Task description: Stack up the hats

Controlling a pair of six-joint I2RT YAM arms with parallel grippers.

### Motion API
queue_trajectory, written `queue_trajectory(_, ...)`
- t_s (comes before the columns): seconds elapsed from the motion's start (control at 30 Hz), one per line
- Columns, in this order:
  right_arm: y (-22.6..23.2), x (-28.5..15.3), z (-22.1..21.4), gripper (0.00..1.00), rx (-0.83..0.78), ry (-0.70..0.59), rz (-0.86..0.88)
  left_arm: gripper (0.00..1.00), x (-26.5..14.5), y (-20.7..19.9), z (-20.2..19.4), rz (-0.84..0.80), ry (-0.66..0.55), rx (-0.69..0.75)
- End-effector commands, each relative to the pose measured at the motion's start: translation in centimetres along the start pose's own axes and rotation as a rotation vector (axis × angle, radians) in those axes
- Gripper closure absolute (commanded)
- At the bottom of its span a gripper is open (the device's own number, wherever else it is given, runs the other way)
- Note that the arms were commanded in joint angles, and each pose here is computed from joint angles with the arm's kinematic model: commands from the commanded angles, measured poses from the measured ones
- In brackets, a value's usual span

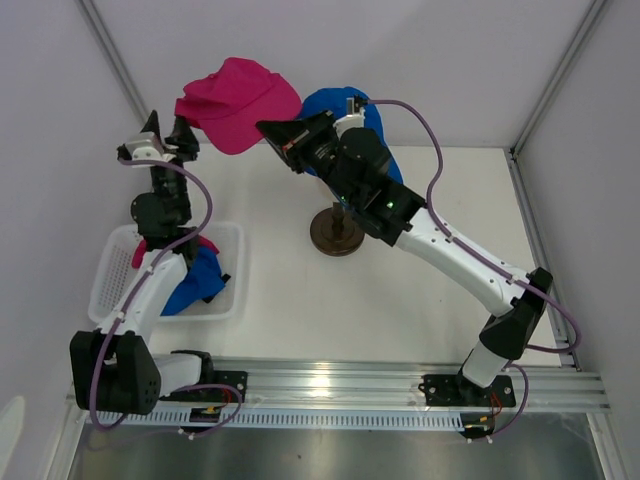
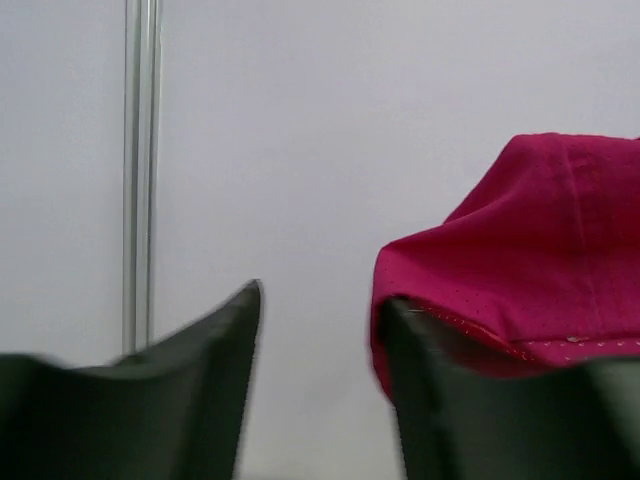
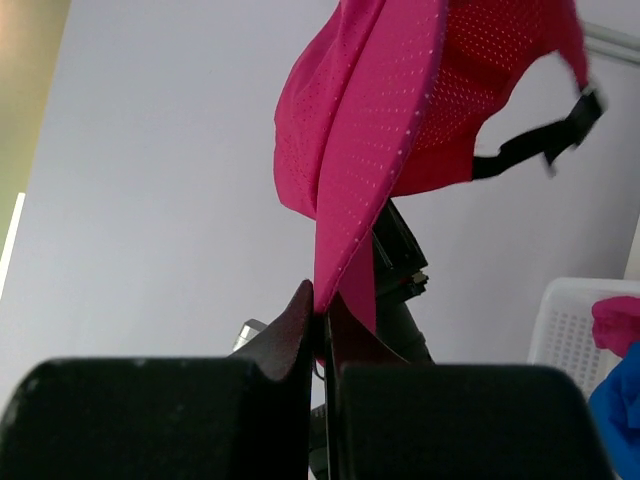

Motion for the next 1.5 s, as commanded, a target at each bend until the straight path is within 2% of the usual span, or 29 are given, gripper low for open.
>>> queue_trajectory(0.0, 3.5, -1.9, 1.6, 1.00, 0.029, -0.026, 0.087, 0.55, 0.6, 0.7, 3.9, -0.082, -0.176, 0.068)
queue_trajectory(0.13, 3.5, -1.9, 2.1, 1.00, 0.026, -0.023, 0.099, 0.92, 0.1, -0.1, 4.8, -0.200, -0.213, 0.146)
queue_trajectory(0.17, 3.5, -1.8, 2.2, 1.00, 0.028, -0.021, 0.100, 0.99, 0.0, -0.3, 4.5, -0.221, -0.190, 0.156)
queue_trajectory(0.3, 3.7, -1.5, 3.1, 1.00, 0.025, -0.030, 0.112, 0.99, -0.7, -0.2, 4.4, -0.297, -0.163, 0.149)
queue_trajectory(0.33, 3.8, -1.3, 4.0, 1.00, 0.021, -0.045, 0.121, 0.95, -1.0, -0.4, 4.1, -0.308, -0.139, 0.116)
queue_trajectory(0.37, 4.4, -1.2, 4.4, 1.00, 0.022, -0.046, 0.140, 0.48, -1.4, -0.5, 3.6, -0.324, -0.083, 0.109)
queue_trajectory(0.47, 6.6, -1.1, 6.2, 1.00, 0.002, -0.077, 0.193, 0.01, -2.0, -0.9, 2.8, -0.367, 0.002, 0.082)
queue_trajectory(0.57, 7.3, -0.1, 7.2, 1.00, -0.064, -0.083, 0.220, 0.01, -3.2, -1.4, 2.5, -0.397, 0.066, 0.021)
queue_trajectory(0.6, 9.4, -0.6, 7.6, 1.00, -0.095, -0.068, 0.265, 0.00, -3.8, -1.2, 1.7, -0.382, 0.095, 0.002)
queue_trajectory(0.67, 8.2, 1.0, 7.8, 1.00, -0.174, -0.053, 0.210, 0.01, -4.3, -1.1, 1.9, -0.358, 0.098, -0.045)
queue_trajectory(0.7, 9.9, 0.3, 8.2, 1.00, -0.199, -0.041, 0.221, 0.01, -4.8, -1.1, 1.5, -0.355, 0.113, -0.062)
queue_trajectory(0.9, 7.4, 0.3, 8.5, 1.00, -0.300, -0.042, 0.124, 0.00, -5.3, -0.7, 1.0, -0.321, 0.134, -0.065)
queue_trajectory(1.0, 4.7, -0.1, 9.1, 1.00, -0.352, -0.049, 0.023, 0.01, -5.4, -1.0, 1.0, -0.348, 0.142, -0.064)
queue_trajectory(1.27, 2.4, -0.1, 9.3, 1.00, -0.338, 0.055, -0.036, 0.01, -5.8, -1.5, 0.5, -0.376, 0.165, -0.109)
queue_trajectory(1.47, 1.5, -1.3, 10.0, 1.00, -0.368, 0.037, -0.090, 0.01, -6.6, -1.4, -0.7, -0.371, 0.203, -0.126)
Point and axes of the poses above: each gripper's point midway between its finger pads, its own x axis out along the fingers, its own y axis along the line the jaws close on, z = x × y, the point moved 6 cm from there along -x, back along the fingers, and after that the axes turned 4 degrees about x, right-handed, at the moved point
